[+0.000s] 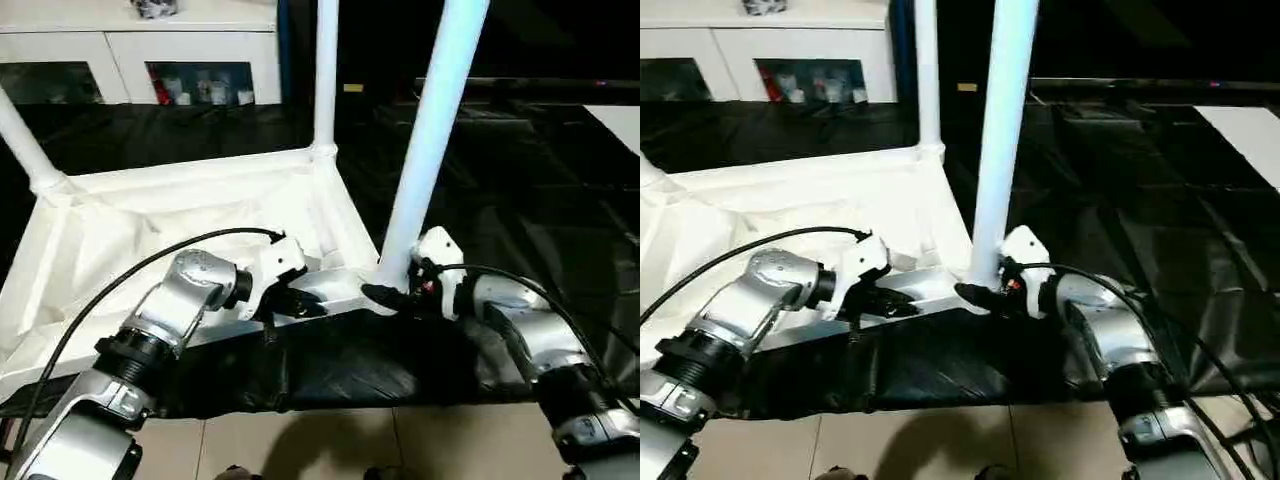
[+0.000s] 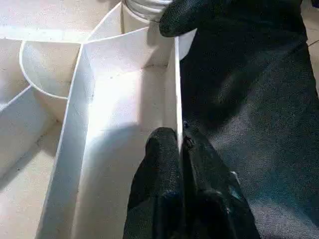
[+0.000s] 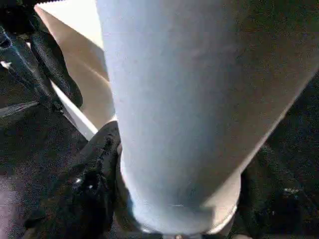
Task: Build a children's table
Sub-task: Rotate leg to tighten
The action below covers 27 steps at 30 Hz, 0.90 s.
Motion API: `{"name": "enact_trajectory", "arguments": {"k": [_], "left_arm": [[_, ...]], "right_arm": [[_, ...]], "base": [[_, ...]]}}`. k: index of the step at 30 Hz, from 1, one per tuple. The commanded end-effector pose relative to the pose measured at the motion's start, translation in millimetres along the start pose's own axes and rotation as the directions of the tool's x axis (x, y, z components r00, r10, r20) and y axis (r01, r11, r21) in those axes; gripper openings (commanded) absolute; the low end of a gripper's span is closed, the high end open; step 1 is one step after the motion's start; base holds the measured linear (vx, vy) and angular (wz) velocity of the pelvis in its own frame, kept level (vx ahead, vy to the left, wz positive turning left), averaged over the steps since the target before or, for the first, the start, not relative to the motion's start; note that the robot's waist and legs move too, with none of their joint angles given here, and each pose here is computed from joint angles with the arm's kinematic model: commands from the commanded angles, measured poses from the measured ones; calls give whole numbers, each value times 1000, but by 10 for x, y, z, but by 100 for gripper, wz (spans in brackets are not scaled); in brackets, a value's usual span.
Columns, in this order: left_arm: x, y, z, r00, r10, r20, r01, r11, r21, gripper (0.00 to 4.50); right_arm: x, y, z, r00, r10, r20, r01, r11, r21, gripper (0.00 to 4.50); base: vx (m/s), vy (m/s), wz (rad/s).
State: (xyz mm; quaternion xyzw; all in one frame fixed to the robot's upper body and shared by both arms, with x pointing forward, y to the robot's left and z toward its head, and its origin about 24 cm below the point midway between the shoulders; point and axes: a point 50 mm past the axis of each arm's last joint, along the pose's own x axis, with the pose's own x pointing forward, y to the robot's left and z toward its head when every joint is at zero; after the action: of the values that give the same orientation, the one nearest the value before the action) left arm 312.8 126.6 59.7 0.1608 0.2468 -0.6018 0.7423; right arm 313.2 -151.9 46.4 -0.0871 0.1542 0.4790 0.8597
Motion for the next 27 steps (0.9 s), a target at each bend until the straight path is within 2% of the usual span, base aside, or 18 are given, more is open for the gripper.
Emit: {"name": "enact_trajectory", "arguments": {"k": [1, 7, 9, 12, 14, 16, 17, 18, 19, 21, 23, 24, 25, 27], "left_arm": [[15, -26, 25, 998, -60, -8, 60, 998, 19, 0], [112, 53, 51, 999, 37, 23, -36, 999, -15, 0], [369, 59, 173, 990, 128, 59, -125, 991, -43, 0], [525, 17, 260, 987, 137, 85, -132, 989, -60, 0], [680, -22, 349, 983, 148, 107, -140, 987, -78, 0], [834, -56, 416, 980, 170, 103, -164, 984, -66, 0], [834, -56, 416, 980, 170, 103, -164, 984, -66, 0], [853, -62, 420, 980, 171, 101, -165, 984, -59, 0], [854, -62, 416, 981, 167, 100, -162, 985, -56, 0], [833, -59, 391, 983, 158, 94, -155, 987, -44, 0], [792, -50, 354, 985, 148, 88, -146, 989, -31, 0], [711, -25, 290, 987, 140, 78, -140, 990, -13, 0], [711, -25, 290, 987, 140, 78, -140, 990, -13, 0], [600, -9, 227, 991, 110, 81, -110, 994, -4, 0]], "right_arm": [[15, -12, -24, 1000, -2, -17, 2, 1000, 8, 279], [108, 53, -95, 998, -65, -6, 66, 997, 52, 273], [283, 158, -172, 970, -245, -9, 244, 963, 117, 272], [402, 230, -181, 949, -316, -7, 312, 934, 176, 272], [562, 295, -136, 924, -382, -2, 373, 901, 222, 272], [798, 360, 14, 893, -448, 29, 423, 861, 284, 272], [798, 360, 14, 893, -448, 29, 423, 861, 284, 272], [869, 385, 114, 890, -450, 70, 415, 865, 284, 272], [880, 383, 147, 885, -457, 86, 419, 864, 280, 272], [860, 355, 195, 875, -467, 123, 422, 863, 277, 342], [808, 312, 228, 867, -471, 159, 418, 864, 280, 344], [695, 242, 214, 874, -452, 178, 408, 882, 235, 373], [695, 242, 214, 874, -452, 178, 408, 882, 235, 373], [555, 203, 151, 916, -358, 184, 330, 929, 166, 389]], "base": [[0, 0, 0], [0, 0, 0], [0, 0, 0], [0, 0, 0], [0, 0, 0], [-12, 27, -5], [-25, 54, -10], [-23, 62, -7], [-16, 59, -2], [-8, 30, -1], [0, 0, 0], [0, 0, 0], [0, 0, 0], [0, 0, 0]]}}
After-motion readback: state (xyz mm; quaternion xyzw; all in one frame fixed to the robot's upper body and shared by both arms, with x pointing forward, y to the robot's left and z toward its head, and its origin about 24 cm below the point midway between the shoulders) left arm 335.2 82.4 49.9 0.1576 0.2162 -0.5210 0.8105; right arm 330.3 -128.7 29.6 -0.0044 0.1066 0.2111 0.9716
